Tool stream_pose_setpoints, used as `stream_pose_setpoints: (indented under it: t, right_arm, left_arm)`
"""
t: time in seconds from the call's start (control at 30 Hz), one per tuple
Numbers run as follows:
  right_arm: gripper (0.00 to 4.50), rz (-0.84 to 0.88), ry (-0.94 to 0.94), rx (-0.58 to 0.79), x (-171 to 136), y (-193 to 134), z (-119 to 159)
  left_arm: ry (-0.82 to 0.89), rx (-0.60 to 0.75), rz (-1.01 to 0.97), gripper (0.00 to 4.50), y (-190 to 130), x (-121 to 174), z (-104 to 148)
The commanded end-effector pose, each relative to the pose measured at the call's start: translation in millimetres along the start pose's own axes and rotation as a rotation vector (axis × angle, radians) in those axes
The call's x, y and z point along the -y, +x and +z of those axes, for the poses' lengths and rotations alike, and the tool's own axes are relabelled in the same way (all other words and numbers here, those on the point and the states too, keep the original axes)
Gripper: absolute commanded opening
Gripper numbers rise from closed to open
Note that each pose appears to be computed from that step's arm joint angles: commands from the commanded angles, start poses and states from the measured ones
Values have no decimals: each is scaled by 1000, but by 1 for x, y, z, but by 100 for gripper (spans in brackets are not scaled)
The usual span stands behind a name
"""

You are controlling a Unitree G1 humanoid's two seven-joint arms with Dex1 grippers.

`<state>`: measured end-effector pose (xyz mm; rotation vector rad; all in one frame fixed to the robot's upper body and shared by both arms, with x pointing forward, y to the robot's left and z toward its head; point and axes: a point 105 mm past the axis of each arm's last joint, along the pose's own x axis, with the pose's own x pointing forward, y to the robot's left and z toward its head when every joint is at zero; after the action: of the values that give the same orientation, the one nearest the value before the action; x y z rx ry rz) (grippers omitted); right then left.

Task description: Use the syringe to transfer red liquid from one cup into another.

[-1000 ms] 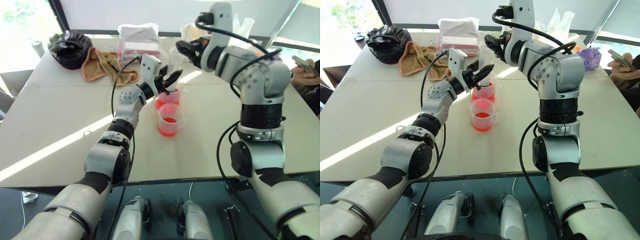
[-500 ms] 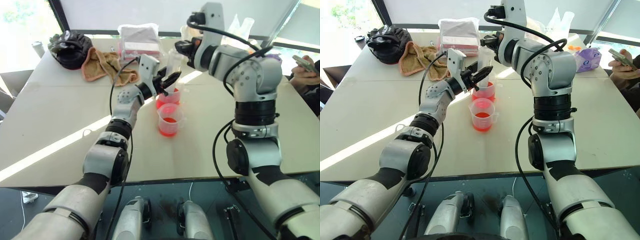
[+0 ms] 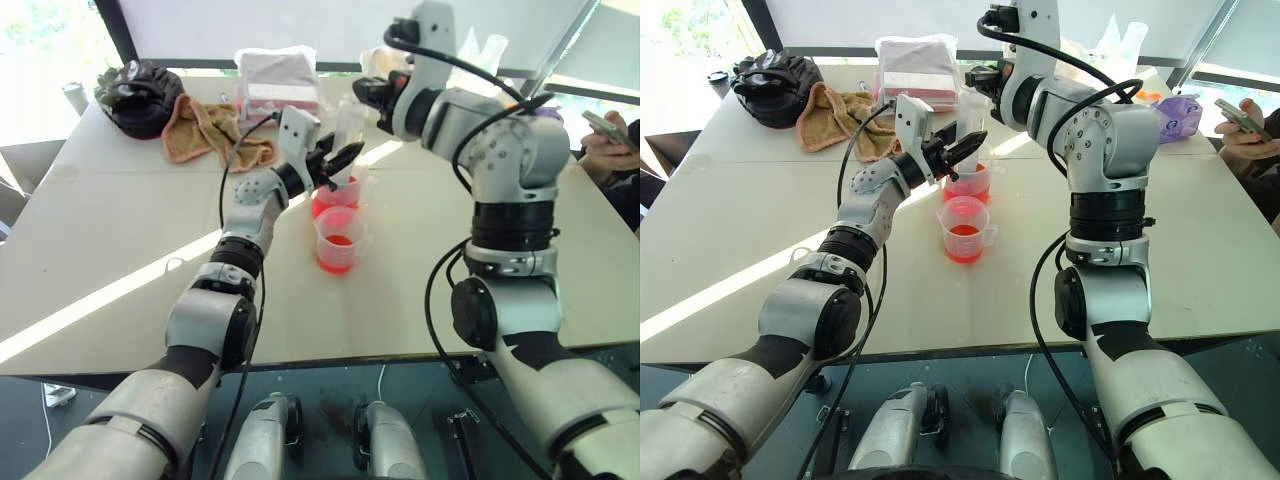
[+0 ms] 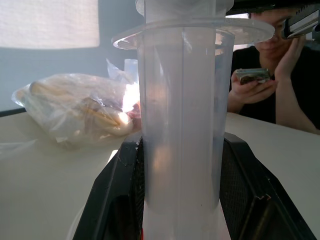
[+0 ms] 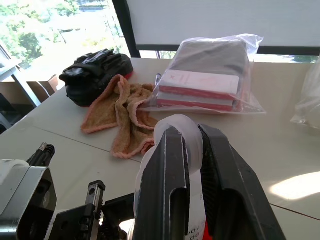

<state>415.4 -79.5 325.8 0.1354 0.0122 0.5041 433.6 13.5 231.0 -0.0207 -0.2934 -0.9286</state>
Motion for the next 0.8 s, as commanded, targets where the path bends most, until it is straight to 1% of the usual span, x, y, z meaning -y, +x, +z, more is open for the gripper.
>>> stream_pose_setpoints:
  t: [0.03,0.2,0.37,0.7,0.8]
  right_arm:
    - [3,17,-22,286,-7,-23,77]
    - [3,13,-25,322,-5,-25,91]
    - [3,16,-29,337,-5,-26,97]
    - [3,27,-31,346,-8,-26,101]
    - [3,39,-34,316,-9,-24,94]
  left_arm:
    - [-5,-84,-80,140,2,18,-22]
    - [-9,-100,-87,140,0,20,-27]
    - [-10,-103,-86,140,0,19,-27]
    - [-10,-110,-87,140,-1,20,-28]
    - [-7,-103,-82,140,0,19,-26]
